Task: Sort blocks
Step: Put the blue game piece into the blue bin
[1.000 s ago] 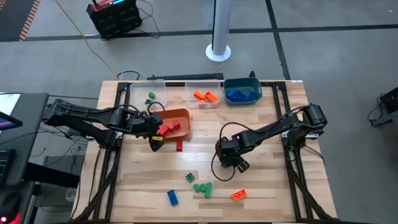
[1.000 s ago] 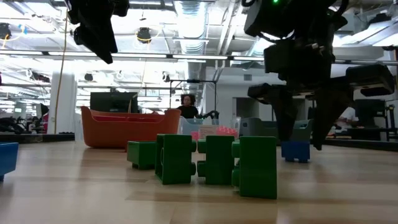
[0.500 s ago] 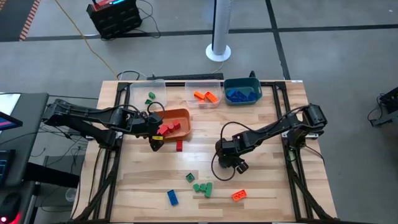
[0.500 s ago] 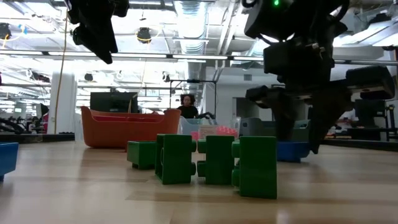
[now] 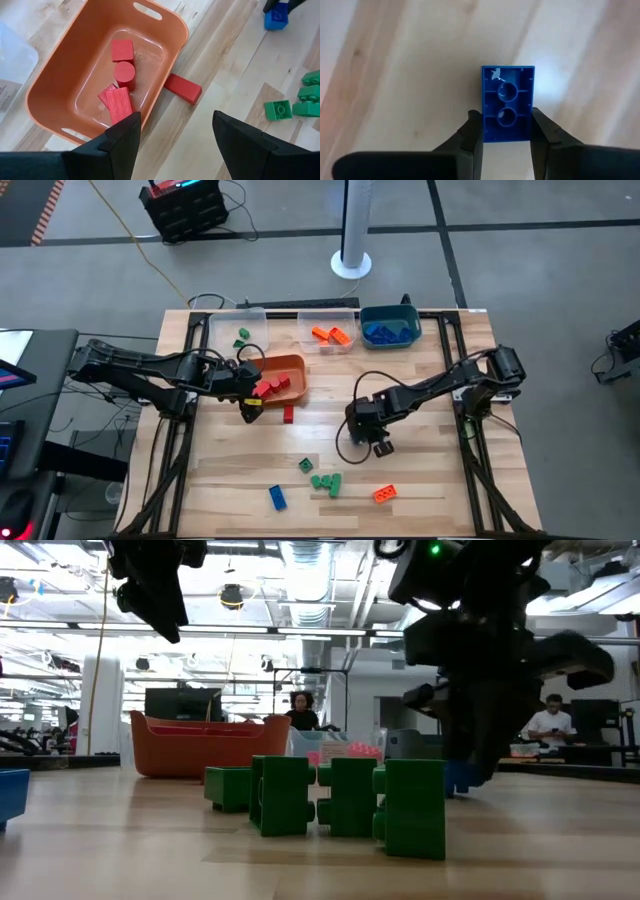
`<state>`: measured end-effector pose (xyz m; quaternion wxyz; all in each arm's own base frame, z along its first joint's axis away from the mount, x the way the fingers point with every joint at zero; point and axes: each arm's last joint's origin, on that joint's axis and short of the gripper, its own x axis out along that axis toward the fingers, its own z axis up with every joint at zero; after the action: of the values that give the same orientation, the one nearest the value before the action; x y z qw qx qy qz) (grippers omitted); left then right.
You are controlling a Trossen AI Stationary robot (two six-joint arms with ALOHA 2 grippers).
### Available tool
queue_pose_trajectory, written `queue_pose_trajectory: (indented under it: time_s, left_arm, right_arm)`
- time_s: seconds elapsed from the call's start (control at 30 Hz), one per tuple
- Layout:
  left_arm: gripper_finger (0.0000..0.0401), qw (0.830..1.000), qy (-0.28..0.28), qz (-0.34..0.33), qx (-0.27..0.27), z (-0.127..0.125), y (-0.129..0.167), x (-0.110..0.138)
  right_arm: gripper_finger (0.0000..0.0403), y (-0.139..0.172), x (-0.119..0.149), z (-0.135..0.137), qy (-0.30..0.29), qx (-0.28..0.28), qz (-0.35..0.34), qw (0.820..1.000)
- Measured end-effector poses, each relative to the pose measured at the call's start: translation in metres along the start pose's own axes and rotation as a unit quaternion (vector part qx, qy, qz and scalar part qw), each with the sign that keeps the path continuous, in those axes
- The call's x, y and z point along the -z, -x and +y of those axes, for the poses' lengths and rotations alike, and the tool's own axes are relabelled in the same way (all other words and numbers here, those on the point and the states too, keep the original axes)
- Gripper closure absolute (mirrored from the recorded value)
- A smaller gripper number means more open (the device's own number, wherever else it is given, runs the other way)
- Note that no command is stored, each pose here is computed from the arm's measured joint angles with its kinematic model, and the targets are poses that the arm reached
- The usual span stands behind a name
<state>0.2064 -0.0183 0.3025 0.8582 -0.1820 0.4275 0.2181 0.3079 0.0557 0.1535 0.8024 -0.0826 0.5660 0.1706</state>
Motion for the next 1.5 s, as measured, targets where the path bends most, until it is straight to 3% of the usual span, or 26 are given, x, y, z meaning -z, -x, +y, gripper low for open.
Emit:
queue_pose_trajectory:
  time_s: [0.3, 0.43, 0.6, 0.73, 0.93, 1.07, 1.2, 1.33, 1.5]
  left_arm:
    - [0.0162, 1.000, -0.008, 0.001, 0.001, 0.000, 0.000, 0.000]
    - [0.0162, 1.000, -0.008, 0.001, 0.002, 0.000, 0.000, 0.000]
    - [0.0162, 1.000, -0.003, 0.004, 0.006, 0.000, 0.000, 0.000]
    - [0.0162, 1.000, 0.004, 0.012, 0.017, -0.001, 0.000, 0.001]
    - [0.0162, 1.000, 0.009, 0.011, 0.021, -0.002, 0.000, 0.000]
    - [0.0162, 1.000, 0.012, 0.009, 0.022, -0.002, 0.000, 0.000]
    - [0.0162, 0.999, 0.032, 0.014, 0.027, -0.002, 0.000, 0.000]
    - [0.0162, 0.998, 0.040, 0.025, 0.042, -0.003, 0.000, 0.001]
    - [0.0162, 0.997, 0.038, 0.034, 0.051, -0.004, 0.000, 0.001]
  right_arm:
    - [0.0291, 0.020, 0.000, -0.037, -0.089, 0.029, 0.031, 0.995]
    - [0.0291, 0.039, 0.014, -0.068, -0.153, 0.075, 0.068, 0.983]
    - [0.0290, 0.083, 0.039, -0.107, -0.229, 0.125, 0.035, 0.965]
    - [0.0290, 0.126, 0.066, -0.133, -0.294, 0.171, -0.015, 0.940]
    - [0.0290, 0.165, 0.118, -0.170, -0.425, 0.226, -0.049, 0.875]
    - [0.0290, 0.163, 0.147, -0.193, -0.494, 0.240, -0.048, 0.834]
    - [0.0289, 0.147, 0.166, -0.212, -0.543, 0.228, -0.026, 0.808]
    - [0.0267, 0.126, 0.174, -0.222, -0.550, 0.203, 0.013, 0.810]
    - [0.0199, 0.122, 0.173, -0.227, -0.557, 0.186, 0.033, 0.808]
